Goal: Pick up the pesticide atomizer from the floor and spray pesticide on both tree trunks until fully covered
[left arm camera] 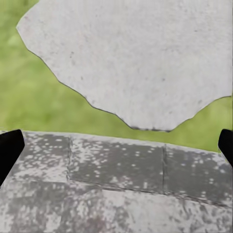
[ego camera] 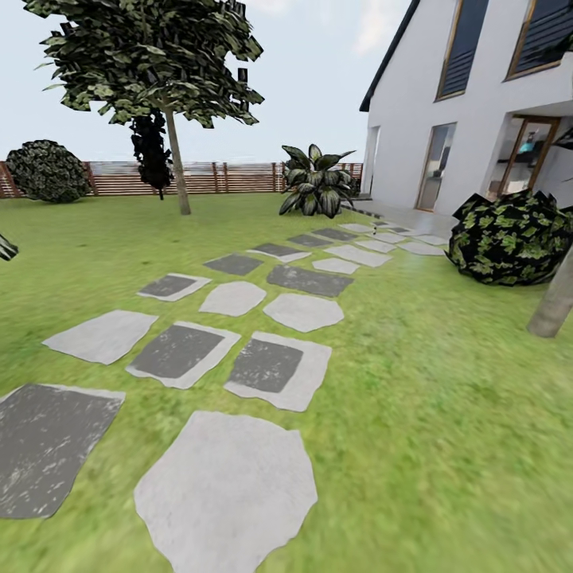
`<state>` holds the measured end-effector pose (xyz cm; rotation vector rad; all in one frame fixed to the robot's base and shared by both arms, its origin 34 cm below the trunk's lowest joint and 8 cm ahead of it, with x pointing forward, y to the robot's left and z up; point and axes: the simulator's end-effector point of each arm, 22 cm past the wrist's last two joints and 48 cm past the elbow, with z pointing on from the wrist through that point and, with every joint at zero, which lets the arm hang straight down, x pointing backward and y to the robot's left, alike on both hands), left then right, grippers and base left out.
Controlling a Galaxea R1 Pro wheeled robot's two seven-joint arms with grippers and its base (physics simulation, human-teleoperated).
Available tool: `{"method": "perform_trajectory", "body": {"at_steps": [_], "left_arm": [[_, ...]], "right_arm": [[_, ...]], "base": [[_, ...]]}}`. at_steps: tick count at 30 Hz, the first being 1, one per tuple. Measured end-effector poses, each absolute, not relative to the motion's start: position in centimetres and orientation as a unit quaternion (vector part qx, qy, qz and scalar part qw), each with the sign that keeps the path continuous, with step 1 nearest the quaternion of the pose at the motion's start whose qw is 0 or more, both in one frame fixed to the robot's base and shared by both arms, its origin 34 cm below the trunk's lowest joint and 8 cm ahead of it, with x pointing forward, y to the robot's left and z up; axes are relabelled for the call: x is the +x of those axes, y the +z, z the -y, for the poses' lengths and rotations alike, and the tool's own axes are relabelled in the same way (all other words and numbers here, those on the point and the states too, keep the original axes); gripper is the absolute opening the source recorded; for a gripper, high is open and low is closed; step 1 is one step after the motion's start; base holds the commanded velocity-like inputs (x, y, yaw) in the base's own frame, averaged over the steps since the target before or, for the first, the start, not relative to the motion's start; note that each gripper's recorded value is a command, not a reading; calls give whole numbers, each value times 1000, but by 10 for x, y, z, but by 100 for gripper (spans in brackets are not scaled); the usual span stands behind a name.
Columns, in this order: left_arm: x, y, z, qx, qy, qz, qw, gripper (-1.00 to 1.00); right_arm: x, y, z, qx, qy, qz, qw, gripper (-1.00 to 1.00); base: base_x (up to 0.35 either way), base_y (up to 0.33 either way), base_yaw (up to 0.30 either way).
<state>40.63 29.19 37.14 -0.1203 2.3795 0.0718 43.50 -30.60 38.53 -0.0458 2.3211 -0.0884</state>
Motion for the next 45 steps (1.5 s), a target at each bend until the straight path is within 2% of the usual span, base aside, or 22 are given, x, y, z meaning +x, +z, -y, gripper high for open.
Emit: {"method": "perform_trajectory", "body": {"at_steps": [45], "left_arm": [[407,371,-289,-40,26,-928,370,100]], "right_arm": [[436,386,309,-14,-39,-916,399,100]], "base": [[340,0,0]]}}
